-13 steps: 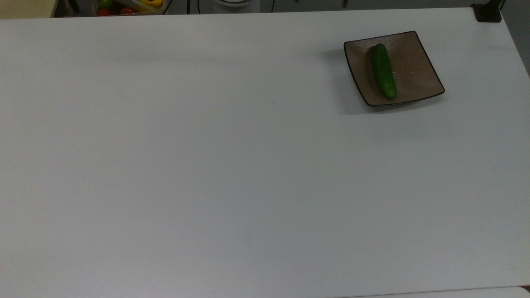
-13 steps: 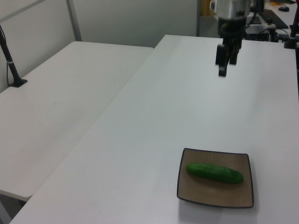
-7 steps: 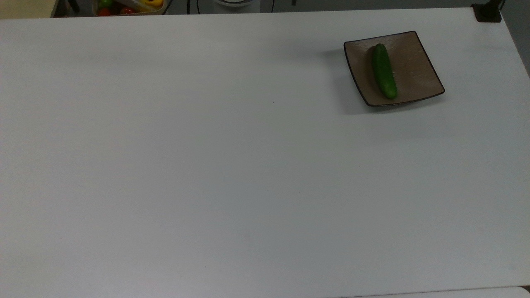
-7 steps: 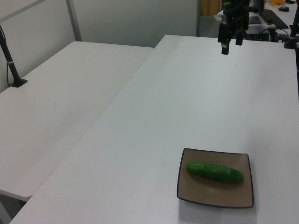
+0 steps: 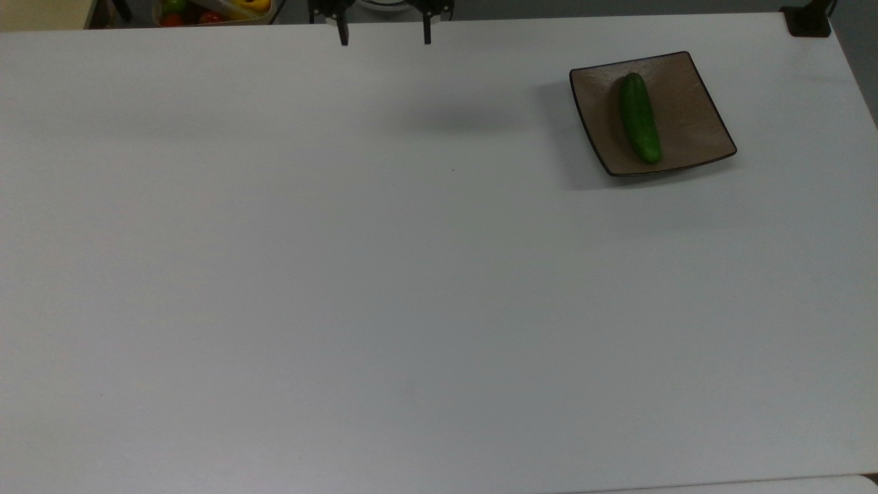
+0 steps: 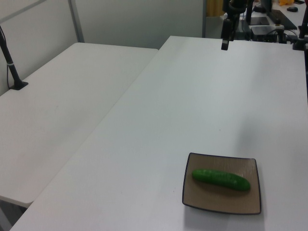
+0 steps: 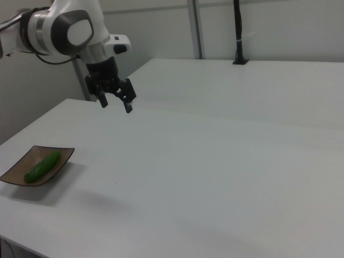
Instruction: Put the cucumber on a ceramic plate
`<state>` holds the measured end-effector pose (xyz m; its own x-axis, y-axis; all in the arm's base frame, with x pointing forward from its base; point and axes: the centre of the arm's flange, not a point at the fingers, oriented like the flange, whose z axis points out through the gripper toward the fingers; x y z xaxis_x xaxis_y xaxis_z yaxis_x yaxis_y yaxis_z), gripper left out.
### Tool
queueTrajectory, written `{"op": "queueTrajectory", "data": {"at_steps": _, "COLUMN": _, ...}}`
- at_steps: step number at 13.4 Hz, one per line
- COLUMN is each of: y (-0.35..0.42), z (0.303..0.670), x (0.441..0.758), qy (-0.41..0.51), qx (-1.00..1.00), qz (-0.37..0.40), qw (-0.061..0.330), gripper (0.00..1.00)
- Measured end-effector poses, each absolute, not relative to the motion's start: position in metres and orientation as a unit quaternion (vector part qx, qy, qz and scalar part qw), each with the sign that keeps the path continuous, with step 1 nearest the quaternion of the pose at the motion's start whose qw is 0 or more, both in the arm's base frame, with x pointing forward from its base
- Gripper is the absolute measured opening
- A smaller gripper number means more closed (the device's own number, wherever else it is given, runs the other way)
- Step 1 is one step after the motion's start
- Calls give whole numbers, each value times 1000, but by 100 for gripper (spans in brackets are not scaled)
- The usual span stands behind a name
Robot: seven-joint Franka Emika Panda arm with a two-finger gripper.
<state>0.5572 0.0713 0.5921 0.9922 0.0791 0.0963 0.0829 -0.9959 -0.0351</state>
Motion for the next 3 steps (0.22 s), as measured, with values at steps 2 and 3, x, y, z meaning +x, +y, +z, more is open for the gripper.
{"op": "queueTrajectory", "data": {"at_steps": 2, "y": 61, "z": 589, "x": 562, "qy": -49, "qx": -997, "qz": -52, "qw": 19, "gripper": 100}}
{"op": "queueTrajectory", "data": {"at_steps": 3, "y": 59, "z": 589, "x": 563, "qy": -51, "qx": -997, "qz": -52, "qw": 18, "gripper": 100}}
